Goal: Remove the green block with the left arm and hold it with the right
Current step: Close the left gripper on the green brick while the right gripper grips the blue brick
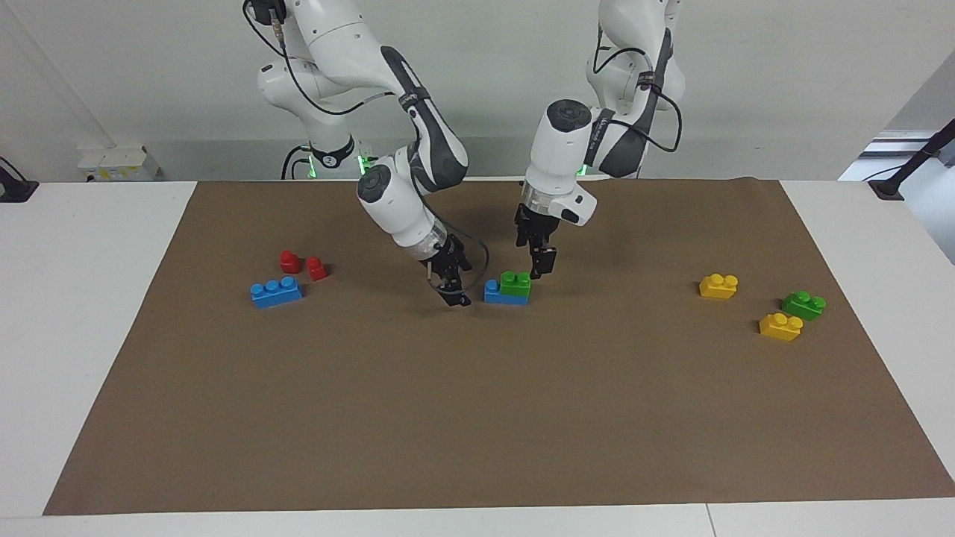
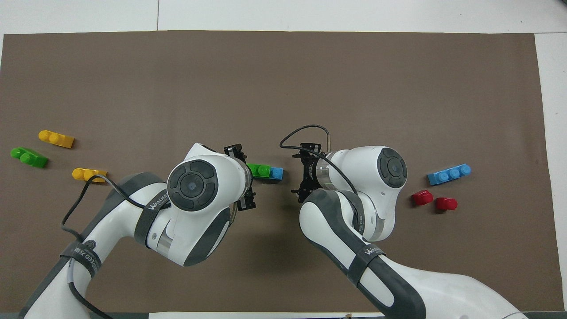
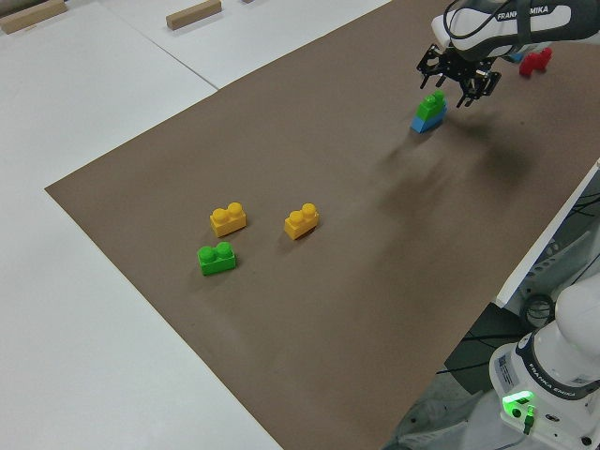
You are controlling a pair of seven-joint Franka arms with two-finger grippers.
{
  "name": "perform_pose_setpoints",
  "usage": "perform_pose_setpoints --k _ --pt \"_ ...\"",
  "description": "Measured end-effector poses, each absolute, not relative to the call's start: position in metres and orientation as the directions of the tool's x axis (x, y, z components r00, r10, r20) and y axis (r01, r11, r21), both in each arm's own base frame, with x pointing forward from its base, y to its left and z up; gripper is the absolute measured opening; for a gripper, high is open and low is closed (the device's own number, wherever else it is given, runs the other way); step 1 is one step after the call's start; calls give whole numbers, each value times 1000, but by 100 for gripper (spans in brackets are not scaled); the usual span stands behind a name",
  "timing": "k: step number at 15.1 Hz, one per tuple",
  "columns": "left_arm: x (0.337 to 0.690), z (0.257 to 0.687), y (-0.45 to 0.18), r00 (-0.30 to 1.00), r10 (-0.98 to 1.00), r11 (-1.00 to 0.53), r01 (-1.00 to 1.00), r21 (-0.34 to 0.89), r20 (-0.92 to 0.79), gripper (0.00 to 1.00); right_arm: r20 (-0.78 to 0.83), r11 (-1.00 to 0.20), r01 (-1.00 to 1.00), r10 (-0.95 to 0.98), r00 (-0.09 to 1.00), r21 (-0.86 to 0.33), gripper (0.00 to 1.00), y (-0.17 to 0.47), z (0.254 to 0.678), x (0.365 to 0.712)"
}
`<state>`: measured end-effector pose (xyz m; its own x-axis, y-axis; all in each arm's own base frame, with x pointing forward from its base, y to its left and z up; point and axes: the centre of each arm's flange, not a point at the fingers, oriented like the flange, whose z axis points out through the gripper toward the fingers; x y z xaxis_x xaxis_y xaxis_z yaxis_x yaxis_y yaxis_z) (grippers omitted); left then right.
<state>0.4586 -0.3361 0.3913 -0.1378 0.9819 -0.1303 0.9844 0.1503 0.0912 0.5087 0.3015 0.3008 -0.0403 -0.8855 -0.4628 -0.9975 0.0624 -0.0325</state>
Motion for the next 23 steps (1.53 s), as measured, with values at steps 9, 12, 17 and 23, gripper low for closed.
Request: perform_pose_setpoints --k 9,12,17,23 --pt "468 372 -340 -140 981 155 982 107 -137 100 -601 85 -996 -798 -43 -41 100 307 291 511" --pt "479 369 -346 -132 982 148 982 115 -136 100 -604 83 -996 -796 -41 -42 99 307 289 511" --pt "493 356 -353 -73 995 81 992 99 -74 100 -622 85 -996 -782 -45 -35 100 311 279 512" --pt "504 365 -342 -20 999 23 997 67 -38 100 -618 72 -997 -785 -43 -22 100 319 269 508"
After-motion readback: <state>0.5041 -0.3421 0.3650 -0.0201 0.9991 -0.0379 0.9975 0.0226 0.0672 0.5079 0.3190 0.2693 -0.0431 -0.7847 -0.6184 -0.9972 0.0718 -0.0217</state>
